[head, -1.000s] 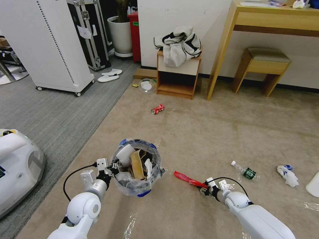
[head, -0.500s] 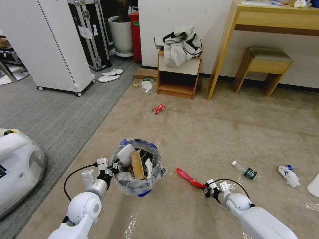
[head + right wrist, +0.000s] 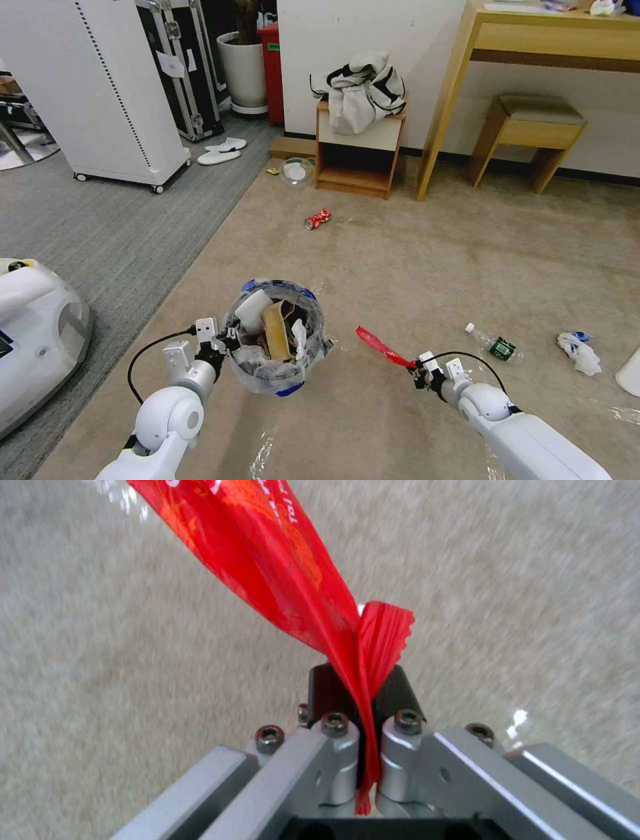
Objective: Pick up the trash bin and place the garbage on the floor into it.
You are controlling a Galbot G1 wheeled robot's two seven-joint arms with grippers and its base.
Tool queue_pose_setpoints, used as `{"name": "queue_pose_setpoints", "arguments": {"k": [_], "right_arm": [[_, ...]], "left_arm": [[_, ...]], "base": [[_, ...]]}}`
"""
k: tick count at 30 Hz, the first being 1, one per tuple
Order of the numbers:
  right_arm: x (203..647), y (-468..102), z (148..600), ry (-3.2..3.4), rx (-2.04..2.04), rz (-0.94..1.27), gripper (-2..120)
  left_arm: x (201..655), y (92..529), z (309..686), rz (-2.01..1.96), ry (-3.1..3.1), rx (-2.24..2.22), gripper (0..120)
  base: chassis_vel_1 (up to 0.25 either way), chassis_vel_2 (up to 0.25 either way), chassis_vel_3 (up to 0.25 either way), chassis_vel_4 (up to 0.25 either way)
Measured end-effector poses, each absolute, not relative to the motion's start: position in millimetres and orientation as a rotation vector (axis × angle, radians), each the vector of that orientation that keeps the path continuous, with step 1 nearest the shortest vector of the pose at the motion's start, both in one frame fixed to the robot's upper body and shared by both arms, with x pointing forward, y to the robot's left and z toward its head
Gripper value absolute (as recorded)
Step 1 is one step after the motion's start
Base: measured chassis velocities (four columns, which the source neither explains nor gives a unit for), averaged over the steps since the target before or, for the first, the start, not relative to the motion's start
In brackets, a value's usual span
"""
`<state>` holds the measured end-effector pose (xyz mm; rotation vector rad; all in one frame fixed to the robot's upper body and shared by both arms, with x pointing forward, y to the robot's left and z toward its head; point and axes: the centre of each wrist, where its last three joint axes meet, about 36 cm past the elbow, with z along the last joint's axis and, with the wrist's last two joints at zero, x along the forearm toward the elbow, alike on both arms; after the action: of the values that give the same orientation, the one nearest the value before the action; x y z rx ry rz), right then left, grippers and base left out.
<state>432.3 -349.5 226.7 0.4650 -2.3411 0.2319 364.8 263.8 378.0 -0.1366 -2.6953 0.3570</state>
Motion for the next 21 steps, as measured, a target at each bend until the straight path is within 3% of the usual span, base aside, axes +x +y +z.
{"name": "queue_pose_setpoints", "arguments": {"k": [16, 21], "right_arm": [[424.0, -360.2, 307.4, -2.538, 0.465, 0.221, 0], [412.4, -360.7, 366.0, -2.665, 0.598, 0.219, 0]], "left_arm": [[362.1, 260.0, 385.4, 0.340, -2.690, -0.198, 1], [362.3, 255.6, 384.9, 0.362, -2.676, -0.228, 1]], "base": [[0.000, 0.000, 0.000, 0.000], [0.000, 0.000, 0.000, 0.000]]}}
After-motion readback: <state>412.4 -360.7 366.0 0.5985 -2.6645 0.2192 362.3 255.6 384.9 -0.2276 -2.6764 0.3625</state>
